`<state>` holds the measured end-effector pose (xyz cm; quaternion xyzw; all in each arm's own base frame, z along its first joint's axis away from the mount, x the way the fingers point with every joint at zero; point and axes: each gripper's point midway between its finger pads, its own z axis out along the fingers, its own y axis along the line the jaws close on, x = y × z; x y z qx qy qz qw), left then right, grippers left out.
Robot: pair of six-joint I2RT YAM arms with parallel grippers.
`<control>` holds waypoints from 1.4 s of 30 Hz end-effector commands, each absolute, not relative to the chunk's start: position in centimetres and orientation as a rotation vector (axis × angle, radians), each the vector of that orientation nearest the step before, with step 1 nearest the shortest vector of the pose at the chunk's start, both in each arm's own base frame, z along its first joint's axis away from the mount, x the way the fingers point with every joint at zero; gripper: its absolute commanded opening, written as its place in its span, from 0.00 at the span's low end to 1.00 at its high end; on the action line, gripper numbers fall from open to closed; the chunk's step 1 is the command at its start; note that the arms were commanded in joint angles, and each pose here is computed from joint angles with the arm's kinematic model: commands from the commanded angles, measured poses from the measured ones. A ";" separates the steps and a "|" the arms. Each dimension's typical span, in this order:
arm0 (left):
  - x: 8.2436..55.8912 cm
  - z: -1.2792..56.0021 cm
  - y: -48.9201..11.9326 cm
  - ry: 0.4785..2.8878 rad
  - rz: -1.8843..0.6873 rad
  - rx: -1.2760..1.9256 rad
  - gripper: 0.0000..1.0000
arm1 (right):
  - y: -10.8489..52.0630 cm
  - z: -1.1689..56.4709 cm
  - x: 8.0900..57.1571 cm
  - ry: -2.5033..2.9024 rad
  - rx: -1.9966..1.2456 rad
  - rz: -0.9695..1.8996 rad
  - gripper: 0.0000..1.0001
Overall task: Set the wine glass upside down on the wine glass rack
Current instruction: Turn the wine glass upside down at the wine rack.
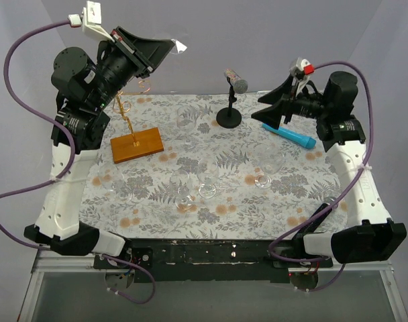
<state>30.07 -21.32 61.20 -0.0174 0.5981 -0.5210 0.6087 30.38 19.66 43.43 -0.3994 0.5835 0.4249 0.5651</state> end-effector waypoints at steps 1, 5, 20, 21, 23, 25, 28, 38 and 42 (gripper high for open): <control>32.3 63.2 -19.6 1.321 -1.206 -0.076 0.00 | 18.7 40.2 28.8 1.368 -1.002 0.865 0.75; 34.9 63.9 -16.7 1.275 -1.246 -0.163 0.00 | 18.5 36.5 28.1 1.408 -1.017 0.864 0.76; 40.3 63.9 0.3 0.969 -1.005 -0.635 0.00 | 18.3 31.3 25.6 1.414 -1.079 1.000 0.77; 40.4 63.8 0.9 0.958 -0.985 -0.649 0.00 | 18.4 31.1 25.4 1.411 -1.083 1.022 0.77; 41.0 62.8 2.5 0.953 -0.955 -0.693 0.00 | 18.6 30.9 25.1 1.407 -1.088 1.052 0.77; 41.7 61.8 4.3 0.947 -0.940 -0.732 0.00 | 18.7 30.7 24.8 1.402 -1.095 1.072 0.77; 43.1 60.0 7.3 0.941 -0.944 -0.801 0.00 | 18.7 30.5 24.5 1.399 -1.102 1.092 0.77; 46.7 55.3 10.3 1.000 -1.036 -0.899 0.00 | 18.8 30.2 24.0 1.391 -1.117 1.123 0.76; 47.2 52.8 10.5 1.037 -1.034 -0.968 0.00 | 18.8 30.1 24.1 1.392 -1.117 1.123 0.76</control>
